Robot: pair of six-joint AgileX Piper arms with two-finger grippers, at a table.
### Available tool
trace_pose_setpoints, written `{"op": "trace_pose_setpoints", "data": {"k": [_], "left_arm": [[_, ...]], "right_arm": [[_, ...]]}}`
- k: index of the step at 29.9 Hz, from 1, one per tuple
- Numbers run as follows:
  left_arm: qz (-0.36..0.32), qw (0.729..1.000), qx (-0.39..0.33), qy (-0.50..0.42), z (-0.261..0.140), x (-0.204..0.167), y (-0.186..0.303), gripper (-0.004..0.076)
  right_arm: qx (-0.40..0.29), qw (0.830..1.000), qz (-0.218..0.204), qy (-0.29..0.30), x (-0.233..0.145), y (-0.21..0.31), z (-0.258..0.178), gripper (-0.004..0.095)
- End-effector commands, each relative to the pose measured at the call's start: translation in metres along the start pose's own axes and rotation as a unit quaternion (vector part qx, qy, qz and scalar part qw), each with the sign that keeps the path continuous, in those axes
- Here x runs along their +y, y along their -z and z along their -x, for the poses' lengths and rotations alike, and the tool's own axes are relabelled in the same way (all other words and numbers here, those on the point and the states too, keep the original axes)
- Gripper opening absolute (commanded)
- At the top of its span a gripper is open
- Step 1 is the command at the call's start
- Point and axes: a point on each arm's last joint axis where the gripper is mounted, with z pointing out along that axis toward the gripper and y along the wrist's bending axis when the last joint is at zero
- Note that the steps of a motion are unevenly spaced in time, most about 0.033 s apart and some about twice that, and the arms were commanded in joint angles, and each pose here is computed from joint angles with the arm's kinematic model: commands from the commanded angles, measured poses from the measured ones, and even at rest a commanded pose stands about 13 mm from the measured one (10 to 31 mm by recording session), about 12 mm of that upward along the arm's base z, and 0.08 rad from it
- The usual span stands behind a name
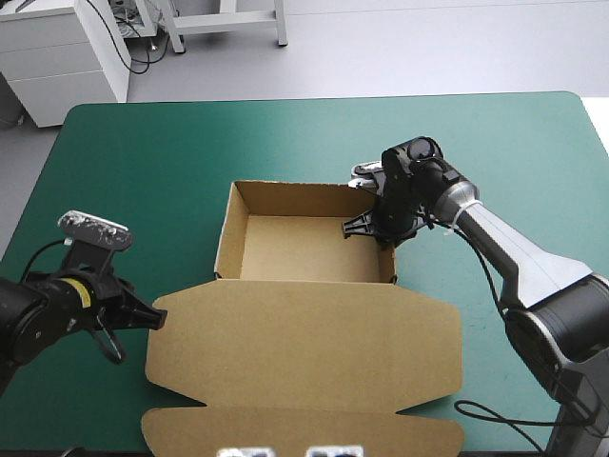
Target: Fold the box
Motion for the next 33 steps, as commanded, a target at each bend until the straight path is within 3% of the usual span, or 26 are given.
{"op": "trace_pose_setpoints", "data": {"k": [1,4,12,21,25,28,33], "left_arm": [[0.001,1.000,-0.020,0.015,-0.017,0.002,0.009,-0.0008],[0.003,1.000,-0.017,0.025,-0.033,0.003,0.006,-0.0008],[0.004,0.999,-0.008,0.051,-0.067,0.004,0.001,-0.0008],[0.001,0.997,-0.038,0.065,-0.082,0.007,0.016,-0.0008],[0.000,0.997,-0.044,0.067,-0.084,0.008,0.018,-0.0008],[0.000,0.997,-0.044,0.067,-0.084,0.008,0.018,-0.0008],[0.000,0.997,-0.044,0.067,-0.084,0.008,0.018,-0.0008]], "right_arm": [[-0.037,0.999,-0.029,0.011,-0.009,0.026,-0.001,-0.0006],[-0.049,0.997,-0.064,0.008,-0.023,0.033,0.001,-0.0019],[-0.087,0.986,-0.099,-0.100,-0.107,0.069,-0.009,-0.0019],[-0.090,0.950,-0.188,-0.233,-0.233,0.101,-0.054,-0.0018],[-0.071,0.930,-0.234,-0.274,-0.272,0.104,-0.074,-0.0014],[-0.059,0.917,-0.277,-0.282,-0.287,0.108,-0.082,0.0054],[-0.051,0.909,-0.289,-0.296,-0.294,0.103,-0.084,0.0333]]}}
